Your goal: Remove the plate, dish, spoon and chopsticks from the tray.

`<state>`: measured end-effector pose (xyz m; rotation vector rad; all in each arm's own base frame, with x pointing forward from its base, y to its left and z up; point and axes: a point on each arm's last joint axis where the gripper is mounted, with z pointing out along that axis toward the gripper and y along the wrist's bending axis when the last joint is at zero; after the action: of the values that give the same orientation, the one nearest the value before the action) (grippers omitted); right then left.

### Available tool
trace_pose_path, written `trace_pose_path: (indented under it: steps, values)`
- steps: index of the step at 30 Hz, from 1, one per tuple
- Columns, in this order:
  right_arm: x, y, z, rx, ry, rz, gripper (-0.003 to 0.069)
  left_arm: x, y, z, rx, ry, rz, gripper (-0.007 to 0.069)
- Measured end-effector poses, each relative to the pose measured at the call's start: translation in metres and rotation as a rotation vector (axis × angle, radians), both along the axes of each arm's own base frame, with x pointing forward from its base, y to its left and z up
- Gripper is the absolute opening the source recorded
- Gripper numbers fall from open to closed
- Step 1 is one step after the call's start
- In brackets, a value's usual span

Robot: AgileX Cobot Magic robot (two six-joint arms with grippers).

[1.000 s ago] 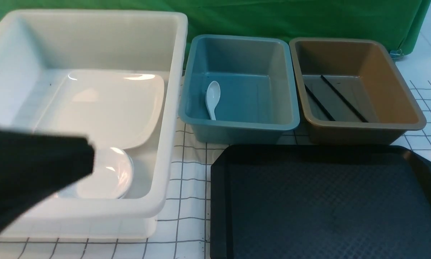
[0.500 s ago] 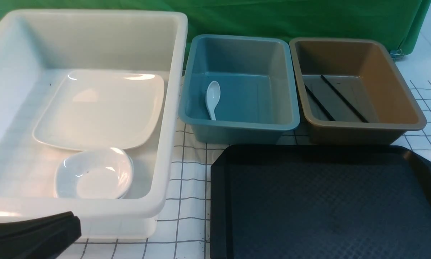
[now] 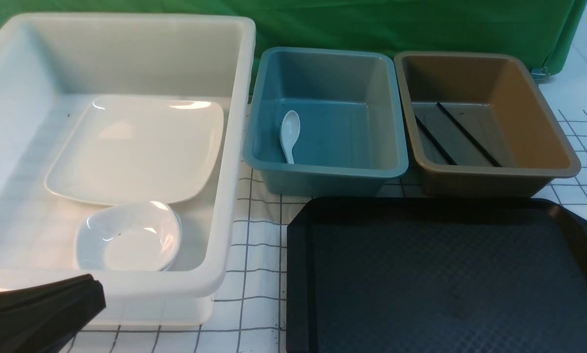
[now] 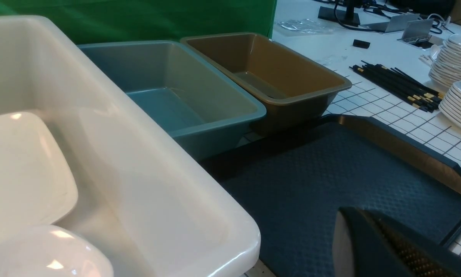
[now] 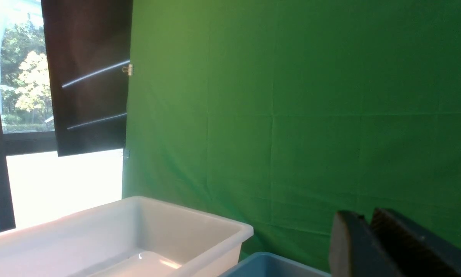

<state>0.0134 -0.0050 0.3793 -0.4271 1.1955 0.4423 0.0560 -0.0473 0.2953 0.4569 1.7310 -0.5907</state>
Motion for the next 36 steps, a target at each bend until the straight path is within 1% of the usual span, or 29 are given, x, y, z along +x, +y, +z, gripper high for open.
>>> trace_pose_path:
  steps: [9,12,14,16,17,27,28,29,31,33,36]
  values:
    - [0.000,0.000,0.000,-0.001,0.002,-0.001,0.0119,0.000,0.000,0.000,0.001,-0.003,0.002,-0.0001]
    - [0.000,0.000,0.000,-0.001,0.002,-0.001,0.0126,0.001,0.003,0.000,0.034,-0.042,0.022,-0.0001]
    - [0.000,0.000,0.000,-0.001,0.002,-0.001,0.0130,0.003,0.006,-0.003,0.073,-0.087,0.057,-0.0001]
    - [0.000,0.000,0.000,-0.001,0.002,-0.001,0.0134,0.004,0.011,-0.011,0.098,-0.105,0.108,-0.0001]
    - [0.000,0.000,0.000,-0.001,0.002,-0.001,0.0134,0.004,0.011,-0.012,0.101,-0.105,0.113,-0.0001]
    - [0.000,0.000,0.000,-0.002,0.005,-0.002,0.0157,0.001,0.038,-0.076,0.152,-0.134,0.485,-0.0001]
    - [0.000,0.000,0.000,-0.002,0.005,-0.002,0.0157,0.001,0.038,-0.076,0.151,-0.139,0.490,-0.0001]
    - [0.000,0.000,0.000,-0.002,0.005,-0.002,0.0161,-0.001,0.041,-0.086,0.159,-0.142,0.529,-0.0001]
    - [0.000,0.000,0.000,-0.002,0.005,-0.002,0.0165,-0.001,0.042,-0.092,0.166,-0.143,0.552,-0.0001]
    - [0.000,0.000,0.000,-0.002,0.005,-0.002,0.0168,0.000,0.043,-0.102,0.178,-0.121,0.559,-0.0001]
    - [0.000,0.000,-0.001,-0.003,0.006,-0.003,0.0176,0.000,0.043,-0.104,0.180,-0.116,0.559,-0.0001]
